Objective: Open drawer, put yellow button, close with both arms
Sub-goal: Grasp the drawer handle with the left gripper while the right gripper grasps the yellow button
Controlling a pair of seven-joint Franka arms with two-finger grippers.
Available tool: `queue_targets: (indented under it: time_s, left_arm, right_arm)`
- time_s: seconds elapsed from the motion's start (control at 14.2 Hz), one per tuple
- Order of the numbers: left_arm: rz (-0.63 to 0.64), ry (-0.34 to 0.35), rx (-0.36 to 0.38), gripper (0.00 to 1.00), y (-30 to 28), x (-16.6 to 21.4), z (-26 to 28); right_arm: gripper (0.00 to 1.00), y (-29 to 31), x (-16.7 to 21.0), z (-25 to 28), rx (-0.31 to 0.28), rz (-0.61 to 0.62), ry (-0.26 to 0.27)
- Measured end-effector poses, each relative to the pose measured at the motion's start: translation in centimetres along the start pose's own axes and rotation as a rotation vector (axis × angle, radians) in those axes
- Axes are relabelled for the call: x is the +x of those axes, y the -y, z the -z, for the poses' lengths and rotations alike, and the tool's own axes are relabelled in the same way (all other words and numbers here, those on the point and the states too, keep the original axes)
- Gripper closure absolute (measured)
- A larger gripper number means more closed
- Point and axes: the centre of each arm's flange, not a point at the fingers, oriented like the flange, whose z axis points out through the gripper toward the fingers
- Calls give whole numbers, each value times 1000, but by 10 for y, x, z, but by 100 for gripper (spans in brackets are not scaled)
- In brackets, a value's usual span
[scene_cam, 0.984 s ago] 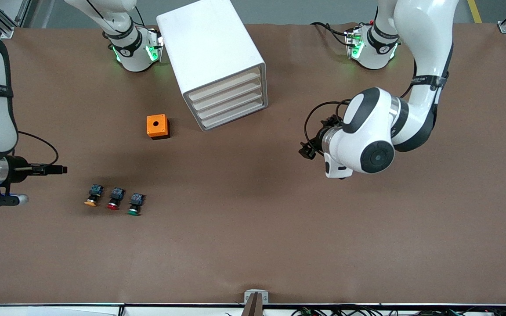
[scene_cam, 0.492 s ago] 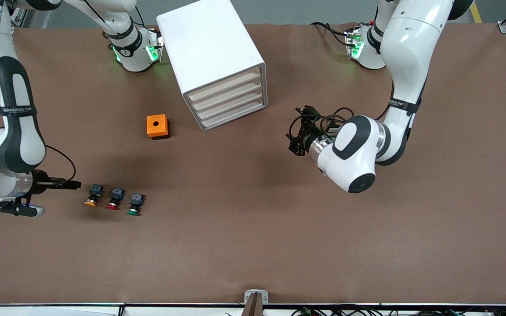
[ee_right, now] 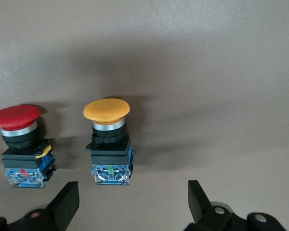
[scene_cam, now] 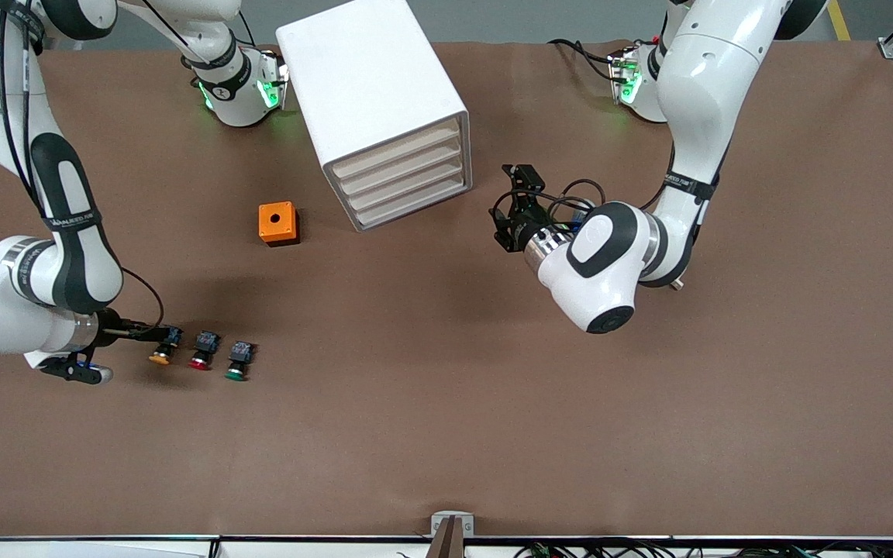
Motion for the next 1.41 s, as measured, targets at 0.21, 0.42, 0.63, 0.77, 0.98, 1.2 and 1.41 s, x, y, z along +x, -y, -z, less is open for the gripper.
queue_targets:
  time_s: [0.21,0.42,0.63,0.77,0.98,1.2,1.41]
  left_arm:
    - [39,15,44,3,-2,-17,-25]
    - [71,19,52,11,-6,-22,-34]
    - [129,29,40,15,-12,-17,-29]
    - [172,50,36,24,-17,-18,-30]
    - [236,107,69,30,-34,-17,-38]
    - [246,113,99,31,-44,-19,-55]
    - [230,112,119,33,-40,-32,-69]
  right_arm:
    - [0,1,-1,-12,10,-38,14]
    - [1,3,-2,-25,18,-63,-14]
    - [4,8,-6,-38,21,-82,-22]
    - [11,10,-7,-40,28,-89,-20]
    - [40,10,-7,-40,29,-98,-20]
    - [56,10,-7,-39,30,-115,-16]
    - [59,10,-7,-34,31,-117,-6]
